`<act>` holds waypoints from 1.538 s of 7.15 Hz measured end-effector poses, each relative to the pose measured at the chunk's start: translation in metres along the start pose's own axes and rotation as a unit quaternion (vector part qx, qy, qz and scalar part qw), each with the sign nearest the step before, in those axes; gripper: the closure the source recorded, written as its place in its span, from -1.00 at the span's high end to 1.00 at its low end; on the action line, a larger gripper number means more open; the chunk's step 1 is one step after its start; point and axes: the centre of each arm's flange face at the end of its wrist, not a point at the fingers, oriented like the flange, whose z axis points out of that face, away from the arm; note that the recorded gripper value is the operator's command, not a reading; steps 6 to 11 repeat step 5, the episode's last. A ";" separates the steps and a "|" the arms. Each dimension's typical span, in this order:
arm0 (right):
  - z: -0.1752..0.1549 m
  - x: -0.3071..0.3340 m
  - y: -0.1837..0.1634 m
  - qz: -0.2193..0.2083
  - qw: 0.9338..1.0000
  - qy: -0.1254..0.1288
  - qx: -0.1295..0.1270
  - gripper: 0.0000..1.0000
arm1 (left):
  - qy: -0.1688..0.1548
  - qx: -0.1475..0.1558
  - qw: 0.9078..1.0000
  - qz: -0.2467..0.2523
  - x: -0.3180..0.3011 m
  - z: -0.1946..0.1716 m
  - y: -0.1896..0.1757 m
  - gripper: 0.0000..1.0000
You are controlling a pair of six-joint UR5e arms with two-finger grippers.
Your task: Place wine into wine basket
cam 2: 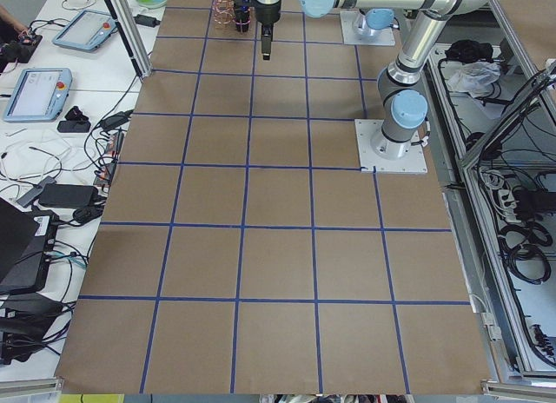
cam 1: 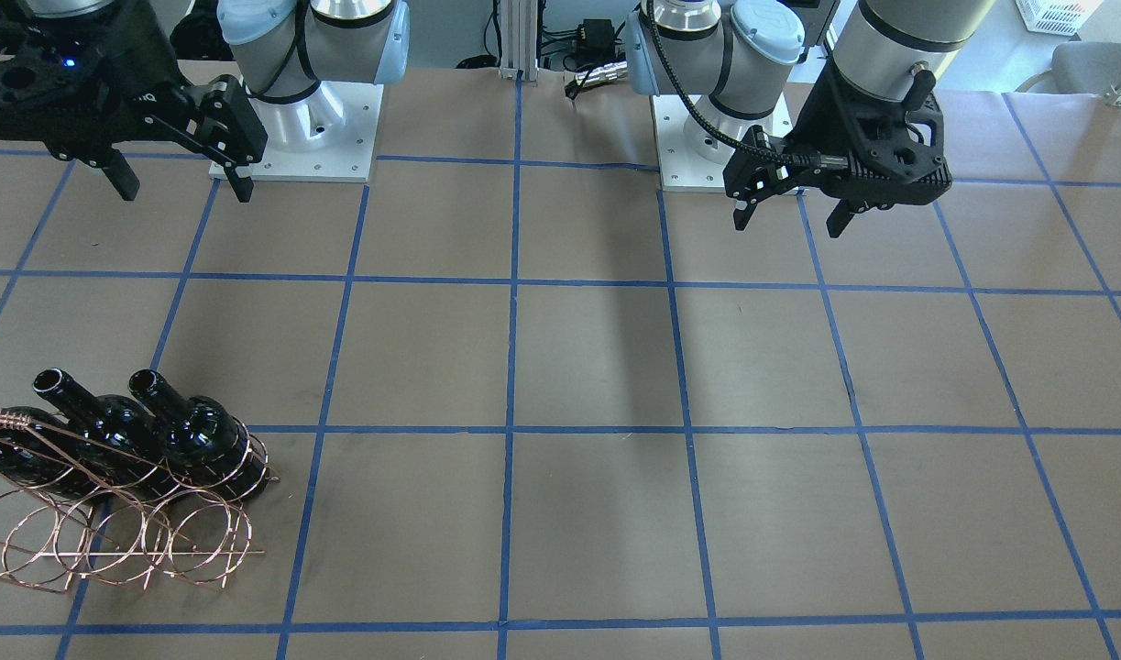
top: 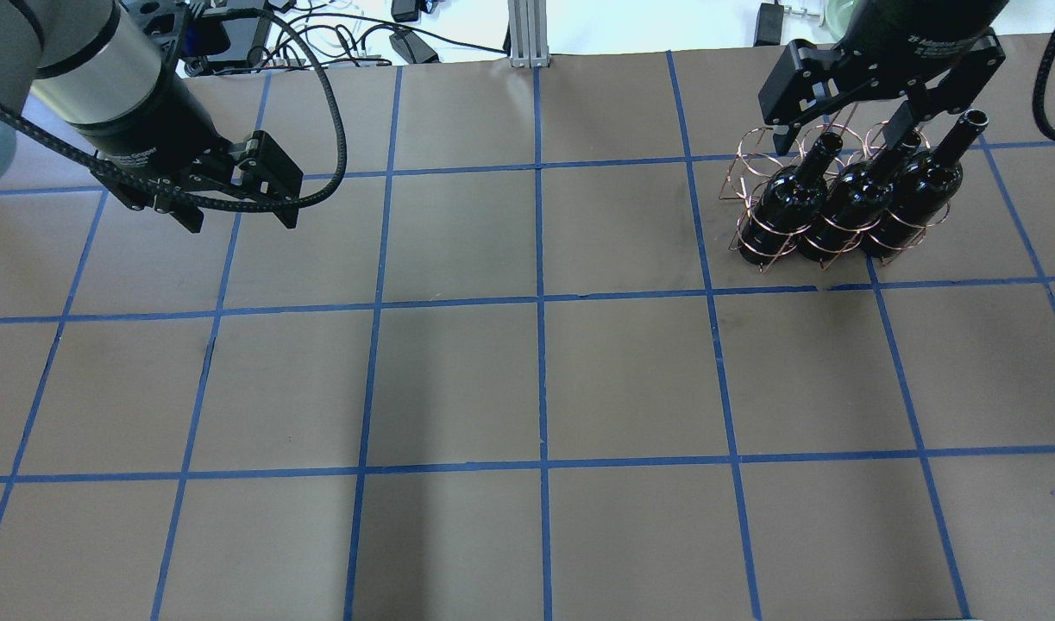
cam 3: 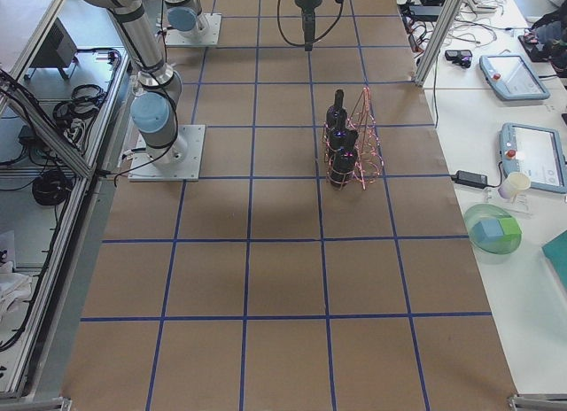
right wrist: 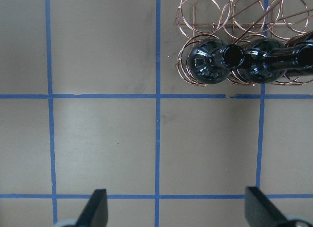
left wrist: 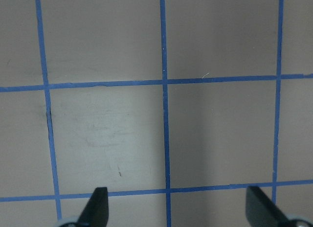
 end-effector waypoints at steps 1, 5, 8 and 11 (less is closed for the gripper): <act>0.002 0.000 0.001 -0.001 1.000 0.001 -0.003 1.00 | 0.001 -0.002 1.000 -0.001 0.000 0.003 0.001 1.00; 0.003 -0.001 0.001 -0.003 1.000 0.002 -0.005 1.00 | 0.001 -0.003 1.000 0.000 0.000 0.004 0.002 1.00; 0.003 -0.001 0.001 -0.003 1.000 0.002 -0.005 1.00 | 0.001 -0.003 1.000 0.000 0.000 0.004 0.002 1.00; 0.003 -0.001 0.001 -0.003 1.000 0.002 -0.005 1.00 | 0.001 -0.003 1.000 0.000 0.000 0.004 0.002 1.00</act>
